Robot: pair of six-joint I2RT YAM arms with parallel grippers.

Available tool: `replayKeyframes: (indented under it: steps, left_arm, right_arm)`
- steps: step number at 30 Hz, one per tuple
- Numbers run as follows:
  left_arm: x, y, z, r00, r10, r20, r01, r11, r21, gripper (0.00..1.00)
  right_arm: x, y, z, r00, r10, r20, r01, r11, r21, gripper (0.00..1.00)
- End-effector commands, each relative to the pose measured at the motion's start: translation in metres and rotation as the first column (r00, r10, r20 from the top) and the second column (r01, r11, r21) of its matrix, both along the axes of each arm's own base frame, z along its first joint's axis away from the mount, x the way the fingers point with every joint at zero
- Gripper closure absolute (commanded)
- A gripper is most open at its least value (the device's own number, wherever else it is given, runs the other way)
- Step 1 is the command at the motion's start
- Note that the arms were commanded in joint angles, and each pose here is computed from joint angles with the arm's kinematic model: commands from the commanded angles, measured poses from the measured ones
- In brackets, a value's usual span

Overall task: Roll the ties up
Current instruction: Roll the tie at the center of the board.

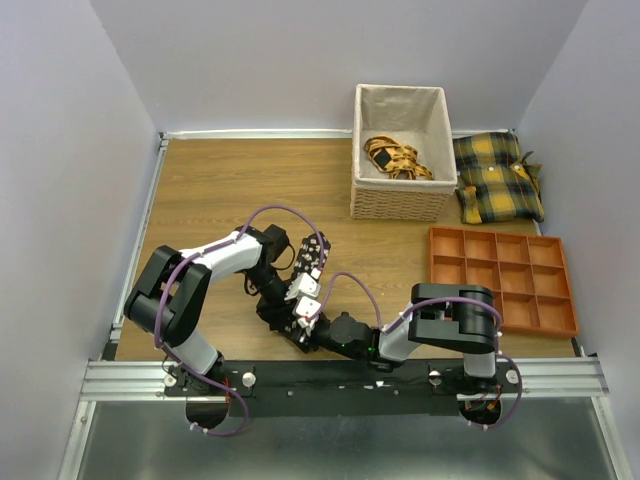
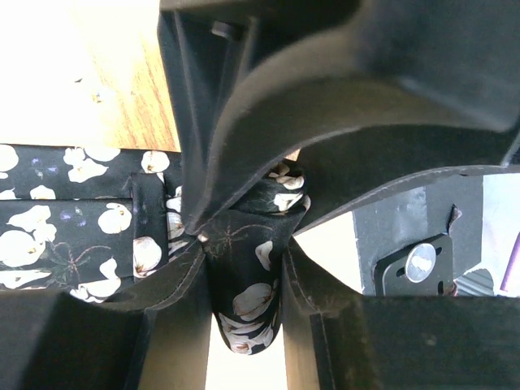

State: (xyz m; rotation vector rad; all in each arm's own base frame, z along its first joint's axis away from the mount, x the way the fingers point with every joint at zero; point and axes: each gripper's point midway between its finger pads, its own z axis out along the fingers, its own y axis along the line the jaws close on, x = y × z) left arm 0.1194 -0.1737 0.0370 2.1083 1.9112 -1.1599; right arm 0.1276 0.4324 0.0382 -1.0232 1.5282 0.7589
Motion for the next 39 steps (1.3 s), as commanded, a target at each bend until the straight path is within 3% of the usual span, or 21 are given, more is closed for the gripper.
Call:
replayKeyframes:
  steps: [1,2,7,10,11,17,23,28,30,31,32,34,36,39]
  left_arm:
    - [-0.005,-0.007,0.006,0.998,-0.055,0.004,0.055,0.997,-0.052,0.99]
    - [-0.006,-0.008,0.006,0.998,-0.059,0.003,0.059,0.997,-0.058,0.99]
    - [-0.006,-0.01,0.004,0.999,-0.047,-0.002,0.046,0.997,-0.055,0.96]
    - [-0.001,-0.011,0.001,1.0,-0.022,0.017,0.022,0.999,-0.041,0.83]
    - [0.004,-0.011,0.0,0.999,-0.004,0.033,0.005,1.0,-0.026,0.74]
    - [0.01,-0.009,0.002,0.995,0.014,0.103,-0.011,1.0,-0.028,0.54]
    - [0.009,-0.006,0.005,0.994,0.034,0.103,-0.031,0.999,-0.029,0.42]
    - [0.011,-0.005,0.011,0.994,0.026,0.11,-0.018,0.998,-0.068,0.39]
    - [0.011,-0.005,0.013,0.994,0.018,0.11,-0.01,0.997,-0.076,0.41]
    - [0.01,-0.005,0.015,0.994,0.004,0.113,0.005,0.997,-0.083,0.47]
    - [0.007,-0.003,0.015,0.993,-0.032,0.116,0.043,0.995,-0.094,0.72]
    - [0.004,-0.001,0.014,0.993,-0.045,0.113,0.056,0.994,-0.094,0.85]
    - [0.0,-0.002,0.015,0.996,-0.042,0.083,0.05,0.994,-0.098,0.95]
    - [-0.006,-0.002,0.016,0.996,-0.052,0.075,0.06,0.992,-0.114,0.98]
  right_arm:
    - [0.002,-0.003,-0.026,0.999,-0.004,-0.054,0.0,0.997,-0.082,0.56]
    - [0.004,0.001,-0.025,0.998,-0.008,-0.057,0.004,0.997,-0.078,0.64]
    - [0.004,-0.001,-0.031,0.995,-0.033,-0.099,0.025,0.997,-0.077,0.74]
    - [-0.001,-0.001,-0.037,0.989,-0.025,-0.144,0.012,0.996,-0.09,0.82]
    - [-0.002,-0.001,-0.038,0.985,-0.031,-0.17,0.016,0.996,-0.089,0.86]
    - [-0.01,-0.018,-0.059,0.956,-0.09,-0.278,0.056,0.99,-0.128,0.99]
    - [-0.013,-0.03,-0.068,0.929,-0.138,-0.345,0.096,0.986,-0.136,0.99]
    - [-0.016,-0.037,-0.076,0.919,-0.149,-0.365,0.096,0.982,-0.16,0.99]
    - [-0.018,-0.038,-0.079,0.915,-0.149,-0.374,0.093,0.982,-0.165,0.99]
    - [-0.018,-0.039,-0.08,0.914,-0.152,-0.376,0.094,0.981,-0.168,0.99]
    - [-0.018,-0.04,-0.081,0.912,-0.158,-0.378,0.098,0.98,-0.173,0.99]
    - [-0.017,-0.041,-0.084,0.91,-0.173,-0.378,0.104,0.975,-0.197,0.99]
    - [-0.015,-0.041,-0.083,0.909,-0.186,-0.373,0.113,0.972,-0.208,0.99]
    - [-0.013,-0.042,-0.082,0.903,-0.207,-0.377,0.134,0.969,-0.209,0.94]
